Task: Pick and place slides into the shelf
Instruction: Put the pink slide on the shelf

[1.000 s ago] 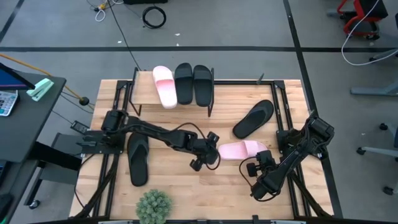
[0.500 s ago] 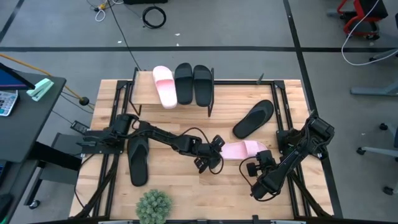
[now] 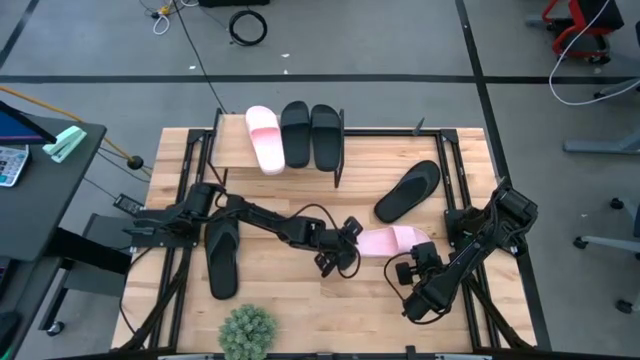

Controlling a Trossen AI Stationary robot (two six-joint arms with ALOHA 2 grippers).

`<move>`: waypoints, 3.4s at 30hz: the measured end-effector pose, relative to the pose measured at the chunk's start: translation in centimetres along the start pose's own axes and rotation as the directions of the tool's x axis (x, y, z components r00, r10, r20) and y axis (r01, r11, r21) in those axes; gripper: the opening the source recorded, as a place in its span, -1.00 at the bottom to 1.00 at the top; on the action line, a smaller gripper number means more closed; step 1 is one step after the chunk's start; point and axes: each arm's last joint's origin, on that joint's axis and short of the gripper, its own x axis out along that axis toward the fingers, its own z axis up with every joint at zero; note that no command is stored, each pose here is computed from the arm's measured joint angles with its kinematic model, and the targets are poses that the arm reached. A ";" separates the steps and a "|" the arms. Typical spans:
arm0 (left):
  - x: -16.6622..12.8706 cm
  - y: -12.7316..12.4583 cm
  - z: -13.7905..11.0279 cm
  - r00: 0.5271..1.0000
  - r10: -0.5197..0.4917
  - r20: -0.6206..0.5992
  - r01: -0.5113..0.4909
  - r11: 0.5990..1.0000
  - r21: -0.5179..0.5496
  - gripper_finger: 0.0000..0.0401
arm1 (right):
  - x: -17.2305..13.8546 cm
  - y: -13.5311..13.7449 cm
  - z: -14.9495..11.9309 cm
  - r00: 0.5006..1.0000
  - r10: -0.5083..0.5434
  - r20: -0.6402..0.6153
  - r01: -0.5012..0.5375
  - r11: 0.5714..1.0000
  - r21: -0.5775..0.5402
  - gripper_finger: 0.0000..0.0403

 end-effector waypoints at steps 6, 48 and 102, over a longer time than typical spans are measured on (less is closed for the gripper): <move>0.5 -0.2 -0.1 1.000 0.004 0.004 -0.004 1.000 -0.004 -0.14 | 0.0 0.1 -0.1 1.000 0.008 -0.007 -0.008 1.000 0.001 -0.94; -8.0 -1.6 4.4 0.997 0.046 -0.067 -0.068 0.927 -0.369 -0.91 | 0.0 0.1 -0.1 1.000 0.013 -0.010 -0.013 1.000 -0.013 -0.95; -39.4 0.5 -7.8 0.820 0.340 -0.460 -0.565 0.361 -0.742 -0.92 | -0.1 0.8 -0.3 0.993 0.118 0.012 -0.118 0.993 -0.014 -0.95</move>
